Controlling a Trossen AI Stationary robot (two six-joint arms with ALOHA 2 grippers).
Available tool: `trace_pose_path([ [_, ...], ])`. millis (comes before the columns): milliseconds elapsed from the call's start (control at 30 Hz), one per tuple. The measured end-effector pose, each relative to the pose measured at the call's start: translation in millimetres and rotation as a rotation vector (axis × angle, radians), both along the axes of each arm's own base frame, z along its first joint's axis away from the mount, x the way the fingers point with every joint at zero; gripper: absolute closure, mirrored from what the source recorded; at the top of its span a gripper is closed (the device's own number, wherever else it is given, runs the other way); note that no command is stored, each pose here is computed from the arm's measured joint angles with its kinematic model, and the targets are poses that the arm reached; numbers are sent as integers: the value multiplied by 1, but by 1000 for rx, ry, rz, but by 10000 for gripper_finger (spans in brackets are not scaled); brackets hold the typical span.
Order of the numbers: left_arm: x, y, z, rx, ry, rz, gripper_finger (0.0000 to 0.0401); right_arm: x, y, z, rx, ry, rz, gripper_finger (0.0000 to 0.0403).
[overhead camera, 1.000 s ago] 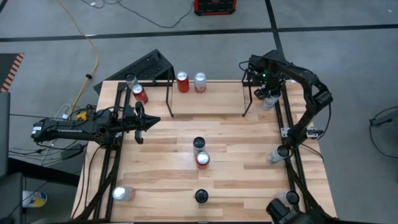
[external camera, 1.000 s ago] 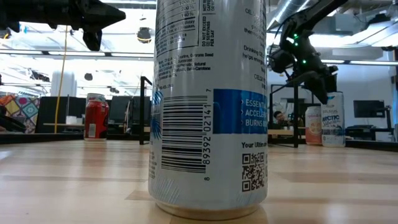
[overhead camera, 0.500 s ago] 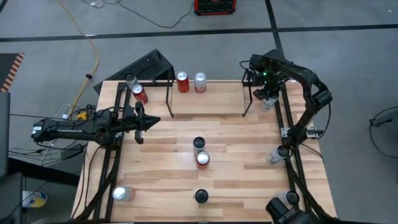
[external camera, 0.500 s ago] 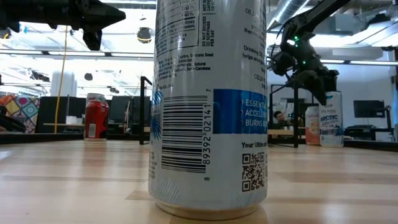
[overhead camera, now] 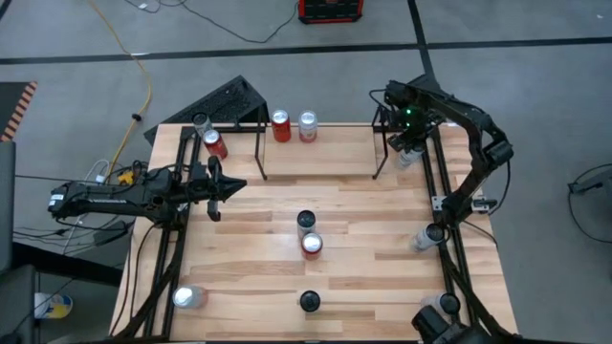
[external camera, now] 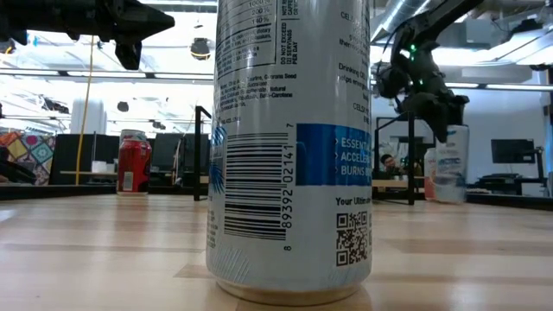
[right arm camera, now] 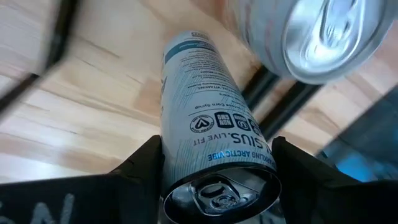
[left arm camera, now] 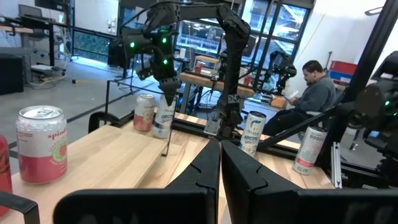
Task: Place canned beverage on shelf
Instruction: Put the top right white blue soda can on the shelf
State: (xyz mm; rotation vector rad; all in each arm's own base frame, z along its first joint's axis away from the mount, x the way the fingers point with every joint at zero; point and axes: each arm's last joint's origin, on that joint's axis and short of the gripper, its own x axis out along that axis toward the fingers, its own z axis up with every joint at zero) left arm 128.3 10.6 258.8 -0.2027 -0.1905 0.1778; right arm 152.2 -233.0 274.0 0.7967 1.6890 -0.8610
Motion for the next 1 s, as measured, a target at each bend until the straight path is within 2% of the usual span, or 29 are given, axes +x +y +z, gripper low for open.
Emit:
trace_pose_path([
  [133,0,0,0,0,0,0,401,-1,6,22,-29,-92,-6,182],
  [200,0,0,0,0,0,0,401,1,10,35,-79,-123,6,182],
  [433,0,0,0,12,2,2,401,-2,26,97,-317,-225,1,182],
  [600,0,0,0,12,3,2,401,-5,39,142,-540,-258,-15,181],
  [700,0,0,-1,12,10,2,401,-4,44,164,-626,-325,-3,181],
  [833,0,0,-1,10,17,-1,401,9,51,178,-637,-454,66,181],
  [1000,0,0,-1,-8,13,-9,401,45,52,167,-548,-483,188,181],
])
